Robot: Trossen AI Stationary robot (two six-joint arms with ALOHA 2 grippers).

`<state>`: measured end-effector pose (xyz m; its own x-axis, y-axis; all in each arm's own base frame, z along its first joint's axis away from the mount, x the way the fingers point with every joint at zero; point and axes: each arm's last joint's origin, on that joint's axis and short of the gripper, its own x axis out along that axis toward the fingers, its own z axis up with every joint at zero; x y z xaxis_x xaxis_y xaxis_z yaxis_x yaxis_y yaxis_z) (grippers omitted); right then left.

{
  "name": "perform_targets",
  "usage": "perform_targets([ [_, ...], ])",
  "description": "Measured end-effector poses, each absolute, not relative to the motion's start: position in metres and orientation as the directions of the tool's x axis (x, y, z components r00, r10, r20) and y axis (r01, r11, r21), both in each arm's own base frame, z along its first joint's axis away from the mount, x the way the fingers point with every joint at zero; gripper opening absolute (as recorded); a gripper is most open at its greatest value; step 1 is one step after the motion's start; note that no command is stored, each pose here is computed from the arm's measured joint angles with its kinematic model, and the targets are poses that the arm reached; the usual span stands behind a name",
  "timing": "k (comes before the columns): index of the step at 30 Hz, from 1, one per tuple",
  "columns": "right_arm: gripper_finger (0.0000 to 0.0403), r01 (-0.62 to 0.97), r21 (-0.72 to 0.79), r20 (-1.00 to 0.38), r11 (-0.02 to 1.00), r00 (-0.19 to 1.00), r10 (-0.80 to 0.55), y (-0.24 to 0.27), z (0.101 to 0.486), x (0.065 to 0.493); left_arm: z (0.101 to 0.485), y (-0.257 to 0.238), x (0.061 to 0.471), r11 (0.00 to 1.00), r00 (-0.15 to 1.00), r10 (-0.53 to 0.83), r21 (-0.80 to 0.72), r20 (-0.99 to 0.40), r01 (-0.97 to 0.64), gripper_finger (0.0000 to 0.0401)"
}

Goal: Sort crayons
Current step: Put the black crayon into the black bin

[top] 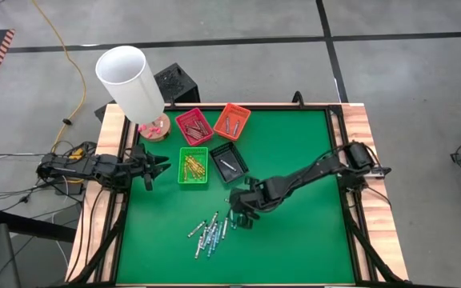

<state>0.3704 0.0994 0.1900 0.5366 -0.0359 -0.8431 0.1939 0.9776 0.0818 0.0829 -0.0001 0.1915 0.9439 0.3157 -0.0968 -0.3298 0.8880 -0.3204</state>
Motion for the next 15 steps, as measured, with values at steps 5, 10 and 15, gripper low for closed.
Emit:
perform_targets([
  [5,0.0088,0.198,0.101,-0.826,0.975,0.563,-0.029,0.093,0.181,0.372,0.192,0.000,0.083,0.888,0.944,0.315,-0.321,-0.096,-0.329,0.0137],
  [10,0.0088,0.201,0.066,-0.830,0.977,0.555,-0.058,0.088,0.175,0.370,0.191,0.000,0.083,0.888,0.944,0.316,-0.321,-0.096,-0.330,0.0137],
  [15,0.0088,0.218,0.066,-0.826,0.974,0.559,-0.069,0.079,0.175,0.373,0.191,0.000,0.083,0.887,0.944,0.315,-0.322,-0.097,-0.330,0.0137],
])
